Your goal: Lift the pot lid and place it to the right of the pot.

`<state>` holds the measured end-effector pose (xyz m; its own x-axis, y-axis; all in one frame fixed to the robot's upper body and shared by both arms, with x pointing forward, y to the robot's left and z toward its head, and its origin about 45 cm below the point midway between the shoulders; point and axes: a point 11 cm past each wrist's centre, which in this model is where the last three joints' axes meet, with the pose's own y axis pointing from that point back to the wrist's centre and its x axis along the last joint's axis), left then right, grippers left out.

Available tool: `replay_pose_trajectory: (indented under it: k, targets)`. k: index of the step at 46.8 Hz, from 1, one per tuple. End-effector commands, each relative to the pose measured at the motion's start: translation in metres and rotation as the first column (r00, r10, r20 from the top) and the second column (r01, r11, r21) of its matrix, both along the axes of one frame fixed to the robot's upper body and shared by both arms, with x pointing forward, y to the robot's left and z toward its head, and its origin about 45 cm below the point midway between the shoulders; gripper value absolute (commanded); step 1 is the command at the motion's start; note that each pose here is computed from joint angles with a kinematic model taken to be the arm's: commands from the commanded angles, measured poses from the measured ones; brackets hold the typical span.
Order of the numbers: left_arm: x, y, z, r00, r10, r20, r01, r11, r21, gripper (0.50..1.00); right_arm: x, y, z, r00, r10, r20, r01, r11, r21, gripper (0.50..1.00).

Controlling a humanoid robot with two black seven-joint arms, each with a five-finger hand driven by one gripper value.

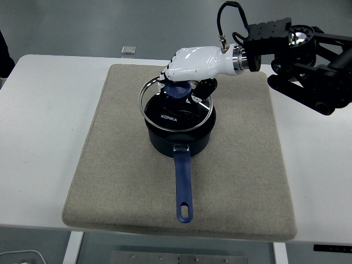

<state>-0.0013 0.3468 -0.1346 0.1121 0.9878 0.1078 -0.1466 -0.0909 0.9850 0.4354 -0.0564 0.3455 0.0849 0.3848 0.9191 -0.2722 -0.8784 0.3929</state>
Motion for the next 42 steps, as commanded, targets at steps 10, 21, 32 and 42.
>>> replay_pose_trajectory:
  k: [10,21,32,42]
  targets:
    - [0.000,0.000,0.000,1.000,0.000,-0.001,0.000,1.000,0.000,1.000,0.015,-0.012,0.006,0.998,-0.058,0.020,0.058,0.998,0.005,0.500]
    - [0.000,0.000,0.000,1.000,0.000,-0.001,0.000,1.000,0.000,1.000,0.030,-0.020,0.012,0.993,-0.110,0.044,0.110,0.994,0.006,0.500]
    - [0.000,0.000,0.000,1.000,0.000,0.000,0.000,1.000,0.000,1.000,0.048,-0.037,0.023,0.980,-0.181,0.079,0.180,0.984,0.013,0.500]
    - [0.000,0.000,0.000,1.000,0.000,0.000,0.000,1.000,0.000,1.000,0.058,-0.050,0.028,0.969,-0.226,0.098,0.226,0.974,0.007,0.500]
